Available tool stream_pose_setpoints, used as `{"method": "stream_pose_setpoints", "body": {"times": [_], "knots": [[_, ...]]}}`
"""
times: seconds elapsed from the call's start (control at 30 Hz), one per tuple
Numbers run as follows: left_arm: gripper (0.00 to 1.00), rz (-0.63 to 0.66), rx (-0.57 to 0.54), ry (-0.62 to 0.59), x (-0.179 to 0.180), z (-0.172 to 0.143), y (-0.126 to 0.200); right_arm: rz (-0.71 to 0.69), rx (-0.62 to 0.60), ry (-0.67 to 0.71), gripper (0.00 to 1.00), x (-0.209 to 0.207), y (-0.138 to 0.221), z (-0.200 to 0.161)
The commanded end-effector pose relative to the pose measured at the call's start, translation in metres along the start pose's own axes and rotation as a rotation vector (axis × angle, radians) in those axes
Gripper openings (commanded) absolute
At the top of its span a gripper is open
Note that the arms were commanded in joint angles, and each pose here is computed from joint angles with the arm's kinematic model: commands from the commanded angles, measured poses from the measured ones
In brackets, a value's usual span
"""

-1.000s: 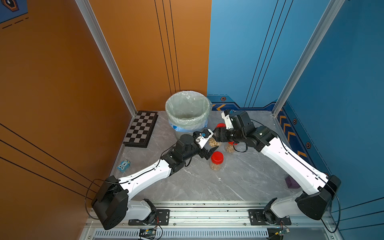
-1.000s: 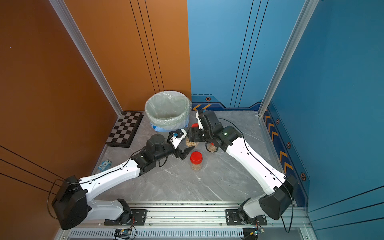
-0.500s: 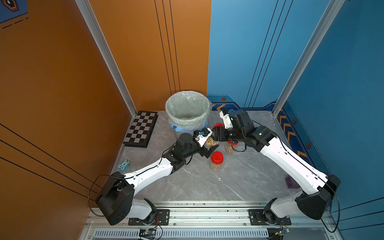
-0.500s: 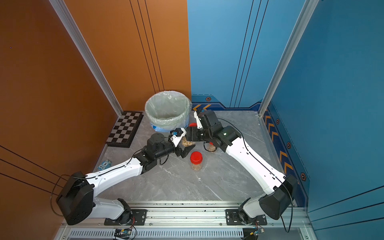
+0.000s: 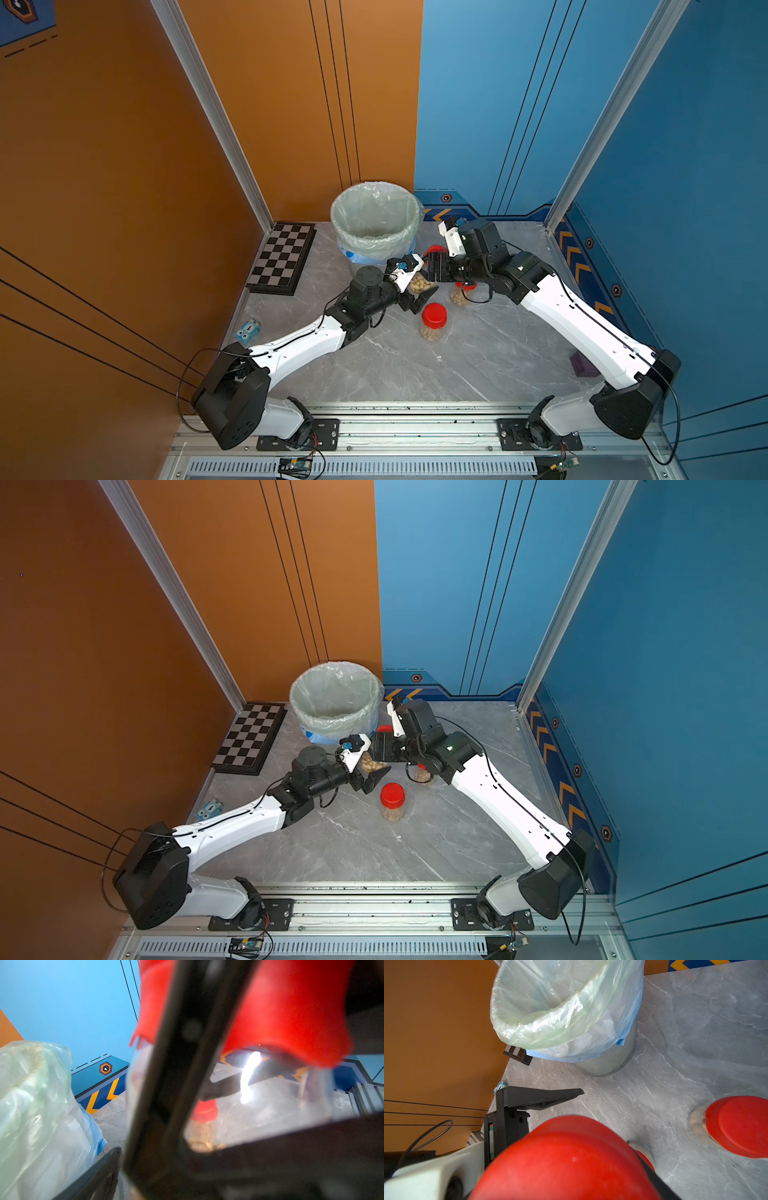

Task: Empty moldy peanuts from jars
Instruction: Pick up the jar from the center of the board.

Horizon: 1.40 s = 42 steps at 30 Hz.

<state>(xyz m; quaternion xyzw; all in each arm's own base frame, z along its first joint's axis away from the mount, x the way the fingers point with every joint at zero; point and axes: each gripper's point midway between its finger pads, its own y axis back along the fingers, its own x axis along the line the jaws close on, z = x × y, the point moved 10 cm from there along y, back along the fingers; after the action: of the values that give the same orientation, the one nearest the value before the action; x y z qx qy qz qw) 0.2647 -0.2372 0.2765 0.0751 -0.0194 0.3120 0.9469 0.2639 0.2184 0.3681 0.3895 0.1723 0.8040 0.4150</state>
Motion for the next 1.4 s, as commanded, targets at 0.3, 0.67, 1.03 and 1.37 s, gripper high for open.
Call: {"method": "stream_pose_setpoints", "body": {"times": [0.3,0.67,1.03,1.37], "knots": [[0.69,0.023,-0.02,0.031,0.008,-0.006,0.009,0.033,0.011,-0.026,0.5,0.0,-0.004,0.0],[0.62,0.016,-0.008,0.007,0.008,-0.012,0.012,0.029,-0.005,-0.034,0.76,0.0,-0.001,-0.001],[0.59,0.018,0.005,-0.013,0.006,-0.018,0.014,0.045,-0.017,-0.041,0.92,0.002,0.0,0.0],[0.58,0.013,0.005,-0.024,0.005,-0.019,0.016,0.057,-0.039,-0.036,0.97,0.004,0.006,0.002]]}}
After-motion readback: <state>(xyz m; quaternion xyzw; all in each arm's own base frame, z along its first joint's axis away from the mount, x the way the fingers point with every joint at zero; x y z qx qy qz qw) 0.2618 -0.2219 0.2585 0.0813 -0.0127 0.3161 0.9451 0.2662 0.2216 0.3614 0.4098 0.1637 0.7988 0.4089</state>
